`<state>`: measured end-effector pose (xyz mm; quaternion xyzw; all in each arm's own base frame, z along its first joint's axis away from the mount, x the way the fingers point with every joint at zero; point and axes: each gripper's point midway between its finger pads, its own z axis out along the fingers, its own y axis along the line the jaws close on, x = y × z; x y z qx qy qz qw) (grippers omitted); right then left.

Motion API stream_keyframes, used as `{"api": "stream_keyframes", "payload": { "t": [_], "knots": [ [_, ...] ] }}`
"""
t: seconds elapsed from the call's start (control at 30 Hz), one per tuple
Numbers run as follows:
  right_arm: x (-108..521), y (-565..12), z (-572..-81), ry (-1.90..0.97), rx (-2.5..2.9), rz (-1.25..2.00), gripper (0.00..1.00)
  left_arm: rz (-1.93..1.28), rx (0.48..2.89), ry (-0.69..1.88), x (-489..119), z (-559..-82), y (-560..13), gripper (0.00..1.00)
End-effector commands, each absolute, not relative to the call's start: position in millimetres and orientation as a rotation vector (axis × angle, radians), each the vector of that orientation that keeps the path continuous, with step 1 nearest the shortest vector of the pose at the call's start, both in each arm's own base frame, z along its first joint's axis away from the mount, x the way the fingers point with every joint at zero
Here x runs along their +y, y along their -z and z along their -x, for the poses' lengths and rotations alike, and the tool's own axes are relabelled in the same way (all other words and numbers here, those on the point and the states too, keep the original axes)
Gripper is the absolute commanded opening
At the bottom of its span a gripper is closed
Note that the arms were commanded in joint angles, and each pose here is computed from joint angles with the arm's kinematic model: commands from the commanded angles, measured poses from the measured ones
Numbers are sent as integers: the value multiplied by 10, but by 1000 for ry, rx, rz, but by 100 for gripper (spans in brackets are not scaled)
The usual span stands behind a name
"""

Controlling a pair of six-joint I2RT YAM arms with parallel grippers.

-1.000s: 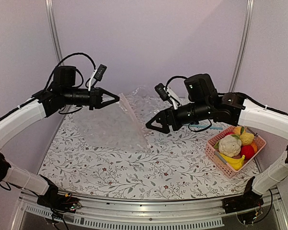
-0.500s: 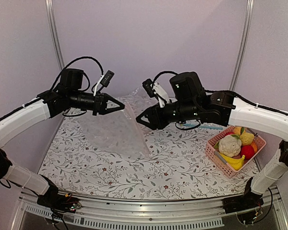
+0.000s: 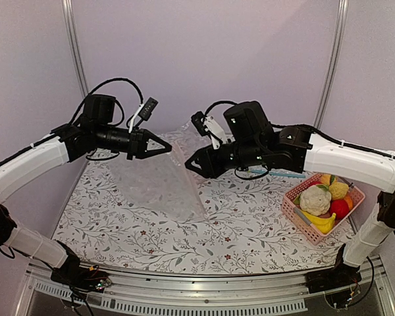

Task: Place the food in the zip-top bag and seal the zipper
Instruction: Pass from the left arm to the right

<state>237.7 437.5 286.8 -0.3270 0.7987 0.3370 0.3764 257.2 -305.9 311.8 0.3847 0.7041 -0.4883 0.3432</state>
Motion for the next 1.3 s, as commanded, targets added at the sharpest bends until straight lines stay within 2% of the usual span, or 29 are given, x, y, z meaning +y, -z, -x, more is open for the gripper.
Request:
{"api": "stream_keyframes", "payload": {
  "t": [0.0, 0.7, 0.93, 1.13, 1.27],
  "knots": [
    [4424, -2914, -2426, -854, 2038, 811, 36, -1035, 1814, 1281, -3117, -2528, -3151, 0],
    [4465, -2838, -2495, -806, 2041, 824, 23, -1051, 1806, 1291, -3126, -2502, -3168, 0],
    [4618, -2772, -2314, -921, 2037, 941, 19, -1052, 1804, 1291, -3125, -2499, -3173, 0],
    [4669, -2670, -2281, -945, 2063, 967, 12, -1050, 1805, 1284, -3122, -2500, -3172, 0],
    [4659, -2635, -2267, -945, 2080, 965, 0, -1037, 1811, 1258, -3109, -2528, -3165, 0]
  ]
}}
